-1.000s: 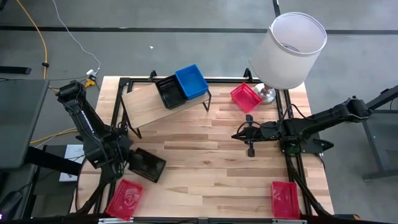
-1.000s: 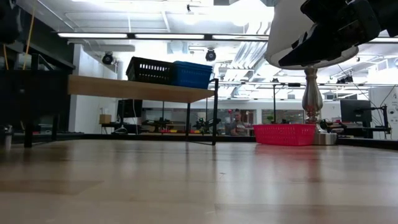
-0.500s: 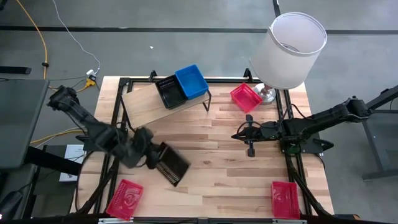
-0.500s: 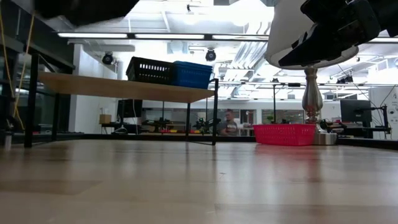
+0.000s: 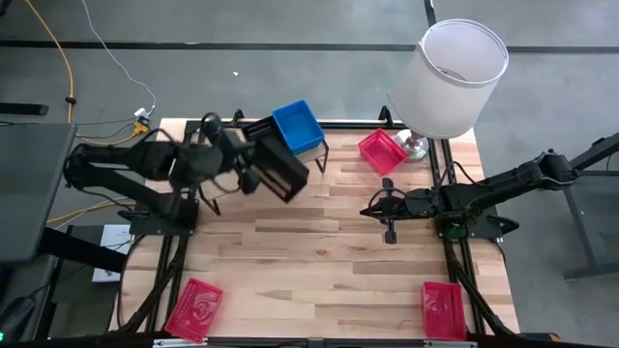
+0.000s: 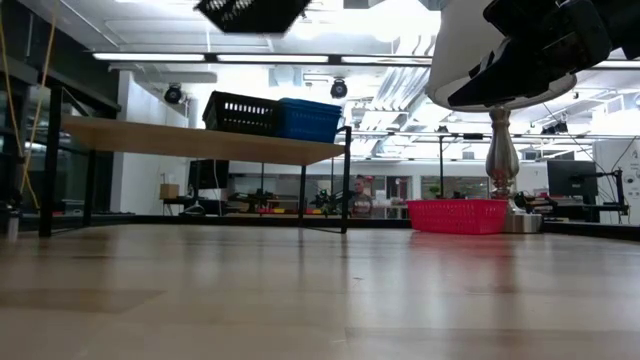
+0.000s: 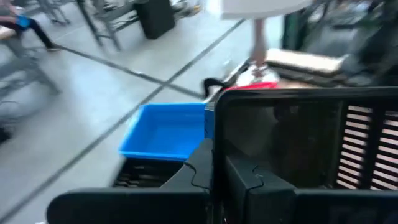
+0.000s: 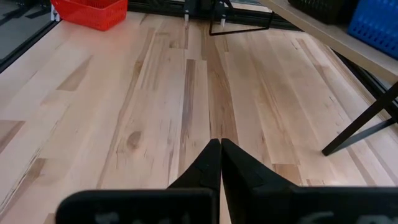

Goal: Stack baskets on shelf by color
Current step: Stack the black bin on top of the other black bin on the shelf

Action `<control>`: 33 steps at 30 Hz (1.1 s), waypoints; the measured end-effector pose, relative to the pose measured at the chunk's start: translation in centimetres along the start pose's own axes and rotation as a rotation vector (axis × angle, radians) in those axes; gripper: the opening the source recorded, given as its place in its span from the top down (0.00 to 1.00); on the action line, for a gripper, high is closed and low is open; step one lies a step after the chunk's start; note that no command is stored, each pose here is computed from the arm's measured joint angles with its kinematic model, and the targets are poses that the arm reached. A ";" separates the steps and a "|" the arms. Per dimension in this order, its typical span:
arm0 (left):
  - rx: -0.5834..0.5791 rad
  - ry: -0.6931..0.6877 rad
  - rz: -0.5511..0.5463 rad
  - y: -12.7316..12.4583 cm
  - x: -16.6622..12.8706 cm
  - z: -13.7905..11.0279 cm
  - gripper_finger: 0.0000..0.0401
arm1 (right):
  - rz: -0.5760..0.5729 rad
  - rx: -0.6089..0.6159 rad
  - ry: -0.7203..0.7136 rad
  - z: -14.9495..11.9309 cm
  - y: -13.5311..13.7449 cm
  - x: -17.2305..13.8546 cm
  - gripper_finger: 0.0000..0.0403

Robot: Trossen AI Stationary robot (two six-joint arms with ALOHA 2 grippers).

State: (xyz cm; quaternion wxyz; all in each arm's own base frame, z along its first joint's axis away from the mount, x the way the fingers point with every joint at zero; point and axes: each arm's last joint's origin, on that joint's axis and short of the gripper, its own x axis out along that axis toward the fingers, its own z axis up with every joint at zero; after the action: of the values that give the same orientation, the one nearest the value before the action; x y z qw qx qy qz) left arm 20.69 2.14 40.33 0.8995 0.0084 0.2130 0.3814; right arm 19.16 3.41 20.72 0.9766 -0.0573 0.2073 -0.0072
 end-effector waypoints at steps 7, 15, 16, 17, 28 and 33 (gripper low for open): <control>0.082 0.093 -0.078 3.5 2.8 0.1 1.00 | 0.000 -0.001 0.000 0.0 0.0 0.0 1.00; 0.126 0.056 -0.295 7.2 3.8 0.4 1.00 | -0.010 -0.043 0.001 0.0 0.0 0.0 1.00; 0.126 0.047 -0.306 7.8 3.9 0.4 1.00 | -0.017 -0.054 0.001 0.0 0.0 0.0 1.00; 0.118 0.033 -0.315 8.4 3.8 0.5 1.00 | -0.026 -0.063 0.002 0.0 -0.1 0.0 1.00; -0.014 0.004 -0.389 14.0 5.5 -2.8 1.00 | -0.071 -0.112 0.006 0.0 -0.2 0.0 1.00; -0.040 0.013 -0.356 15.0 7.0 -5.0 1.00 | -0.070 -0.114 0.006 0.0 -0.2 0.0 1.00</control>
State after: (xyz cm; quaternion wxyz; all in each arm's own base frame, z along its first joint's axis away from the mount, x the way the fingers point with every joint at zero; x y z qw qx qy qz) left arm 12.87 16.87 35.78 0.9514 -0.0497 0.2093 0.2204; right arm 19.16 3.20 20.74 0.9703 -0.1200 0.2080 -0.0299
